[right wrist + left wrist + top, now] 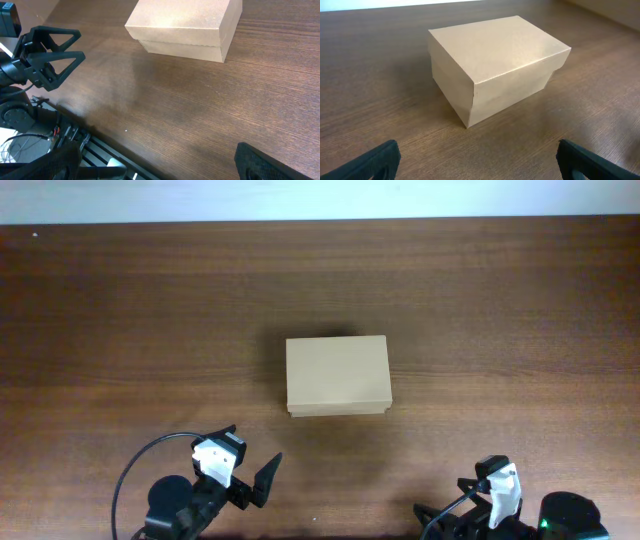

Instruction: Pack container

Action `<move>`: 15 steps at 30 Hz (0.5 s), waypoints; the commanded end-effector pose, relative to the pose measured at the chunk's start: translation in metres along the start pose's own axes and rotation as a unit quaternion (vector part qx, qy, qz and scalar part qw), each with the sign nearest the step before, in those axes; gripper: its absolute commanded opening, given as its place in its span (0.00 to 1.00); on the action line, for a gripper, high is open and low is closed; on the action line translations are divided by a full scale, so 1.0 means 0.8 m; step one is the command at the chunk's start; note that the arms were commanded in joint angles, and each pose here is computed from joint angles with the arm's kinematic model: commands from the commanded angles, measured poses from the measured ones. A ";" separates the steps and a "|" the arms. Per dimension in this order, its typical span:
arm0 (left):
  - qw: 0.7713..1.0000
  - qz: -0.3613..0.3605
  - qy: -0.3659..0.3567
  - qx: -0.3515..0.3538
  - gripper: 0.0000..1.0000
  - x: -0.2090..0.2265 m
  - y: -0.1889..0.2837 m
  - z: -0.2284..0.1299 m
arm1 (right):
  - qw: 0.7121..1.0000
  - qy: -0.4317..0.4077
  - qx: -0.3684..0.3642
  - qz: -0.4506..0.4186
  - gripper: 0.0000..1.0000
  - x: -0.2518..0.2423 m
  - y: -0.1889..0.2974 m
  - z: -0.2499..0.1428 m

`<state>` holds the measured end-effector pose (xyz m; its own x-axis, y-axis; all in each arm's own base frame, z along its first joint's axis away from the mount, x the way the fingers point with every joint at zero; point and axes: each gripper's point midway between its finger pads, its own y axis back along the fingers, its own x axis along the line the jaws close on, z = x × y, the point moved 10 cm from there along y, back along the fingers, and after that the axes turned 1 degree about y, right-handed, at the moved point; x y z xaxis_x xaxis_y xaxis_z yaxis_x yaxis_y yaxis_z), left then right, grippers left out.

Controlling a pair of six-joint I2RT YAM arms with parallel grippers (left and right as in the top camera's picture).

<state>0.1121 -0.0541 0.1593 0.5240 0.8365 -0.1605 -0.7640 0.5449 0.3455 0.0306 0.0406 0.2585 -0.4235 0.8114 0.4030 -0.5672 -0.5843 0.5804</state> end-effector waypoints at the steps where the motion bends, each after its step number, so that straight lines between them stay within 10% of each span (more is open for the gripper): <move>1: 1.000 -0.007 0.001 -0.003 0.99 -0.002 0.000 -0.001 | 1.000 0.000 -0.002 0.007 0.99 0.001 0.000 -0.001; 15: 1.000 -0.007 0.001 -0.003 0.99 -0.002 0.000 -0.001 | 0.991 0.089 -0.091 0.043 0.99 -0.016 -0.046 0.014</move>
<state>0.1121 -0.0541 0.1593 0.5240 0.8365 -0.1605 -0.7640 0.5449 0.3455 0.0581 0.0479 0.2520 -0.5416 0.7739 0.3281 -0.6346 -0.6324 0.4442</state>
